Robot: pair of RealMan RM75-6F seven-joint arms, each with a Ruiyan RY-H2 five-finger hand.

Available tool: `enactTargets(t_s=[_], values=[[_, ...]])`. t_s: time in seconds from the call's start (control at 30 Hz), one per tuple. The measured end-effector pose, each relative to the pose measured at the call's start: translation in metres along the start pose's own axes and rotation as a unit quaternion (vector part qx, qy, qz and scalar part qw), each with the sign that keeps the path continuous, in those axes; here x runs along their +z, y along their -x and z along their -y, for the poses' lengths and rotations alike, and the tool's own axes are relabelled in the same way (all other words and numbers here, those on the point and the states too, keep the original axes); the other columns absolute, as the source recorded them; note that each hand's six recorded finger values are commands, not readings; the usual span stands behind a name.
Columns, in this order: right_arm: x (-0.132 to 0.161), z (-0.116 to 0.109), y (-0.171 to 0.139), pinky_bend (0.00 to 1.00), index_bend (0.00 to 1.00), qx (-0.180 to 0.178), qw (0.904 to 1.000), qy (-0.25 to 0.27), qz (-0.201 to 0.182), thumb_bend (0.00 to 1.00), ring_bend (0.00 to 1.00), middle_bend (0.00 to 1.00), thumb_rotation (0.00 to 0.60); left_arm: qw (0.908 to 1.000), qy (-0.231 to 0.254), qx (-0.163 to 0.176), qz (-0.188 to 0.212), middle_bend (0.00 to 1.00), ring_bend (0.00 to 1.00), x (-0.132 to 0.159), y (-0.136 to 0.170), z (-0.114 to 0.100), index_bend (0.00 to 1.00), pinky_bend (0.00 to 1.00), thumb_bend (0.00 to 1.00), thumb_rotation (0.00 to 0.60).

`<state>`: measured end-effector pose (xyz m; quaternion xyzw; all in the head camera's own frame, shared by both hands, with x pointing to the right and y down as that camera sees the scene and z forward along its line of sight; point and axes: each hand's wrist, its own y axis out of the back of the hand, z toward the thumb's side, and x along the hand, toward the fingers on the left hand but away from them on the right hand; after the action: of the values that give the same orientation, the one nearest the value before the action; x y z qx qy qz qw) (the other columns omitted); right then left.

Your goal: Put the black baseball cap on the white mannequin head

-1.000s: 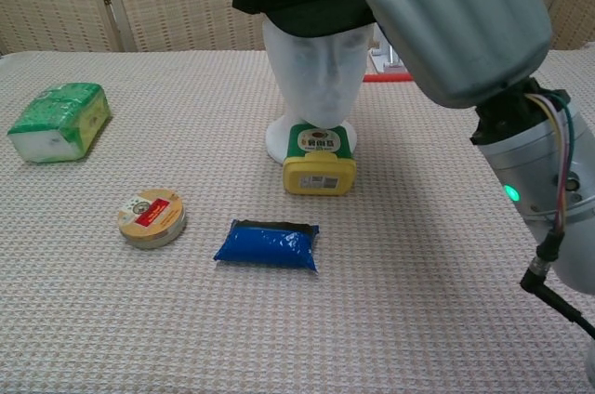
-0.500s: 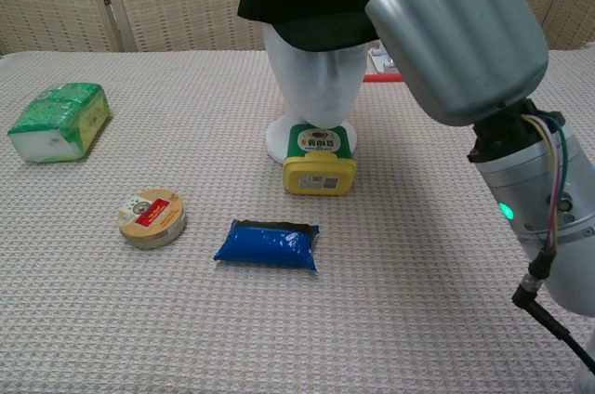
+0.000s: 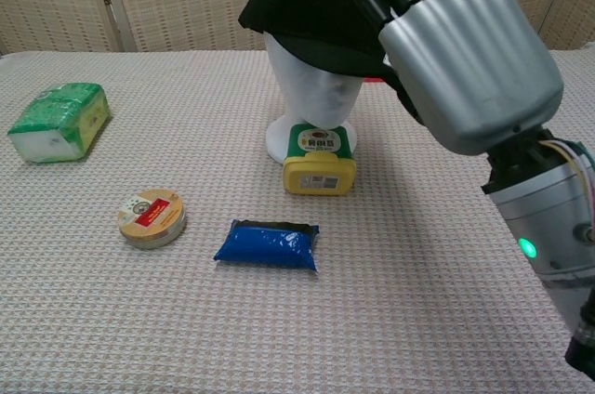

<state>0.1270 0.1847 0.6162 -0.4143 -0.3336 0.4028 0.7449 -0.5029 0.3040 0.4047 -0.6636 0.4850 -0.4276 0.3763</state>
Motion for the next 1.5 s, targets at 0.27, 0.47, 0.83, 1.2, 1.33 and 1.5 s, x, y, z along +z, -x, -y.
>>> enactTargets(t_s=[0.27, 0.47, 0.83, 1.2, 1.33, 1.5], values=[[-0.027, -0.033, -0.015, 0.53, 0.04, 0.029, 0.9988, 0.040, 0.005, 0.14, 0.24, 0.14, 0.600, 0.9999, -0.010, -0.004, -0.001, 0.00, 0.00, 0.001, -0.002, 0.004, 0.00, 0.13, 0.22, 0.600], [-0.072, -0.038, -0.039, 0.41, 0.03, 0.098, 0.9934, 0.056, 0.020, 0.14, 0.18, 0.11, 0.600, 0.9997, -0.021, -0.007, 0.000, 0.00, 0.00, 0.005, -0.004, 0.010, 0.00, 0.13, 0.22, 0.600], [-0.140, 0.002, -0.088, 0.17, 0.00, 0.212, 0.9607, 0.165, 0.068, 0.14, 0.04, 0.01, 0.600, 0.9987, -0.047, -0.016, -0.012, 0.00, 0.00, 0.006, -0.011, 0.022, 0.00, 0.13, 0.22, 0.600], [-0.207, 0.024, -0.136, 0.00, 0.00, 0.312, 0.9193, 0.218, 0.098, 0.19, 0.00, 0.00, 0.600, 0.9945, -0.099, -0.024, -0.024, 0.00, 0.00, 0.009, -0.021, 0.043, 0.00, 0.13, 0.22, 0.600], [-0.231, 0.023, -0.161, 0.00, 0.00, 0.346, 0.8988, 0.247, 0.107, 0.20, 0.00, 0.00, 0.600, 0.9916, -0.120, -0.039, -0.029, 0.00, 0.00, 0.012, -0.025, 0.058, 0.00, 0.13, 0.22, 0.600], [-0.240, 0.011, -0.176, 0.00, 0.00, 0.351, 0.8937, 0.261, 0.100, 0.21, 0.00, 0.00, 0.600, 0.9872, -0.140, -0.068, -0.036, 0.00, 0.00, 0.014, -0.030, 0.080, 0.00, 0.13, 0.22, 0.600]])
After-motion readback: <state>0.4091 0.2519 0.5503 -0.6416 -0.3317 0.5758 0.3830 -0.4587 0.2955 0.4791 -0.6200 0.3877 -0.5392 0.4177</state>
